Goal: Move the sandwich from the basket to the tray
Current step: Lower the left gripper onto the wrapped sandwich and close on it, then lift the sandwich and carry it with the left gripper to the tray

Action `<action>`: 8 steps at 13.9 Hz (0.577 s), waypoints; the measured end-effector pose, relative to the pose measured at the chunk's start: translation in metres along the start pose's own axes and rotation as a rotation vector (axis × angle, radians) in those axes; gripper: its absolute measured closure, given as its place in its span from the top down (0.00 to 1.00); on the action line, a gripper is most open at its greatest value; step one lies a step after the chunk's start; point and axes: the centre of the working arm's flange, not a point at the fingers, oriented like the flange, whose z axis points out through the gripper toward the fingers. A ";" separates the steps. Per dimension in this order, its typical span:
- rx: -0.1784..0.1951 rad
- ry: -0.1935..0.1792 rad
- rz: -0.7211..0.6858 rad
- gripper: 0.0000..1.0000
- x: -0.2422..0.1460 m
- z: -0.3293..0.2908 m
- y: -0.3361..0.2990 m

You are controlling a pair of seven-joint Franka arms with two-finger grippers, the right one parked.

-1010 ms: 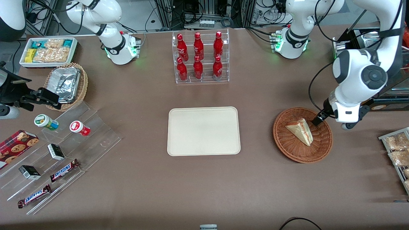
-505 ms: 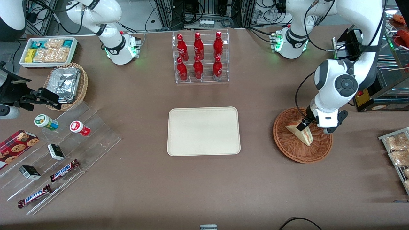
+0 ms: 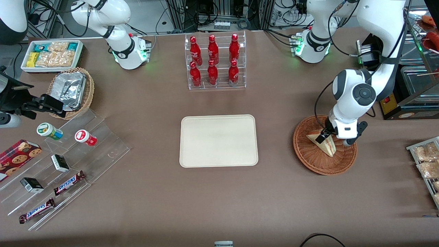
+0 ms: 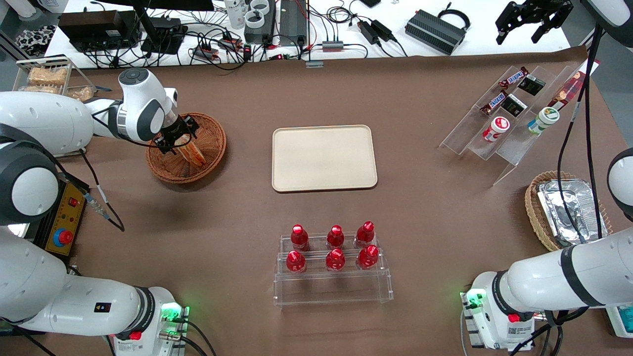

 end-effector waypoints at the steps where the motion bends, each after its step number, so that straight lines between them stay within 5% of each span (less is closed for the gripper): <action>1: -0.001 0.000 -0.003 0.75 0.000 0.000 0.000; 4: -0.003 0.002 -0.004 0.41 0.001 -0.001 0.001; 8: 0.039 -0.027 0.060 0.25 -0.009 -0.031 0.012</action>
